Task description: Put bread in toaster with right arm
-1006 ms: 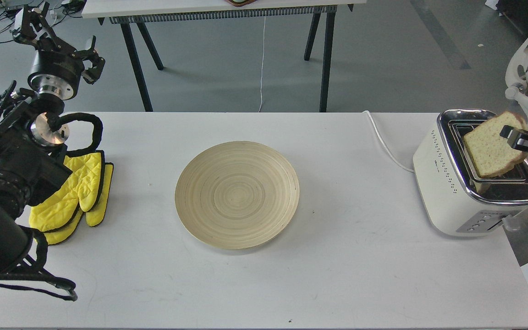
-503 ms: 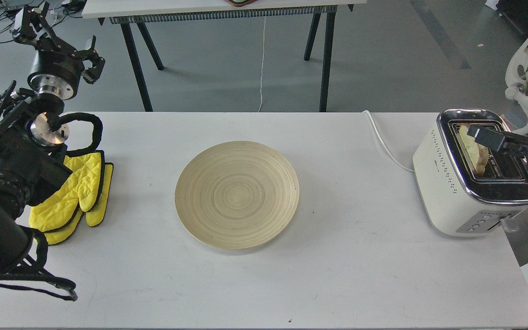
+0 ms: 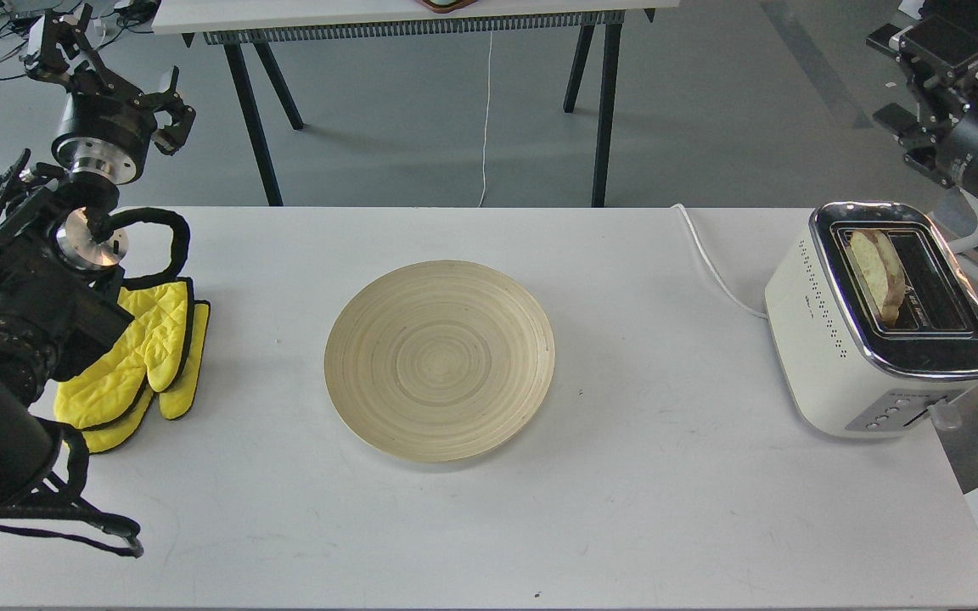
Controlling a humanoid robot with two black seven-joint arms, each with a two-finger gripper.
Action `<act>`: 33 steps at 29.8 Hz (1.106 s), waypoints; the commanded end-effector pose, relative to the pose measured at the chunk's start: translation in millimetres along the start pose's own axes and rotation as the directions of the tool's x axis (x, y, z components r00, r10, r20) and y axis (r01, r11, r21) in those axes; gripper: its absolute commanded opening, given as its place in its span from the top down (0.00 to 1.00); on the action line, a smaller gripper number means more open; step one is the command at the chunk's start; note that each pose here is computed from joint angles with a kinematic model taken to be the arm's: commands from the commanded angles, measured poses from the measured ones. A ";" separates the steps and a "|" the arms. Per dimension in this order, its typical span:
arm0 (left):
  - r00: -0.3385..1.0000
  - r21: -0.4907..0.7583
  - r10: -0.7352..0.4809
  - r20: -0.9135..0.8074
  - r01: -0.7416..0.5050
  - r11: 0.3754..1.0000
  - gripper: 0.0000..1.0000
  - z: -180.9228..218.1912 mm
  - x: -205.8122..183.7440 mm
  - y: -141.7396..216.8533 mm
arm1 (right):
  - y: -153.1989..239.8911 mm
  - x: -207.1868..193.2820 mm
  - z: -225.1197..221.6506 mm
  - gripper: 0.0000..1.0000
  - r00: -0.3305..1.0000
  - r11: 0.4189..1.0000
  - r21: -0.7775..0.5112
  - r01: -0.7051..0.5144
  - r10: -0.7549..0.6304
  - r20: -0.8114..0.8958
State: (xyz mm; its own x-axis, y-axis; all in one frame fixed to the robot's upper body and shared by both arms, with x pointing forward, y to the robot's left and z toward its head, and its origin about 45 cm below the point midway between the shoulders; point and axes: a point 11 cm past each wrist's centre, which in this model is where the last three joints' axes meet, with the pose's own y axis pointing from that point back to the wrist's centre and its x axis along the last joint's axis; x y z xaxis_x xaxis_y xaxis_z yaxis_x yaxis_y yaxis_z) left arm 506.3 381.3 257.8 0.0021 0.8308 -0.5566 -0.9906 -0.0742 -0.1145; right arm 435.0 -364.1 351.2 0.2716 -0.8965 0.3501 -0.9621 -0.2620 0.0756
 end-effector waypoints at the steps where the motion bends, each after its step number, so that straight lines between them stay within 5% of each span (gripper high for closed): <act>1: 1.000 0.000 0.000 0.000 0.000 1.000 0.00 0.0 0.0 0.0 | -27.9 -19.2 -1.7 0.00 0.978 0.995 0.097 0.000 -0.020 0.206; 17: 1.000 -0.002 0.001 -0.004 -0.001 1.000 0.00 0.2 0.1 0.0 | -82.5 -33.0 45.4 0.01 0.565 0.974 0.173 -0.147 -0.061 0.823; 33: 1.000 -0.001 0.001 -0.004 -0.001 1.000 0.00 0.1 0.1 0.0 | -90.2 -49.3 67.1 0.00 0.475 0.978 0.126 -0.167 -0.032 0.879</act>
State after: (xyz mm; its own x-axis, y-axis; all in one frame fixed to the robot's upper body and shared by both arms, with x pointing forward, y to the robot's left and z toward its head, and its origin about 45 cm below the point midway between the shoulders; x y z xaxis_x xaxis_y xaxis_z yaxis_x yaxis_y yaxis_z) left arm 506.3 381.4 257.8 0.0013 0.8285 -0.5600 -0.9905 -0.0757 -0.1144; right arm 509.8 -321.4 264.6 0.1804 -0.7276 -0.6618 -0.9834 -0.1471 -0.1064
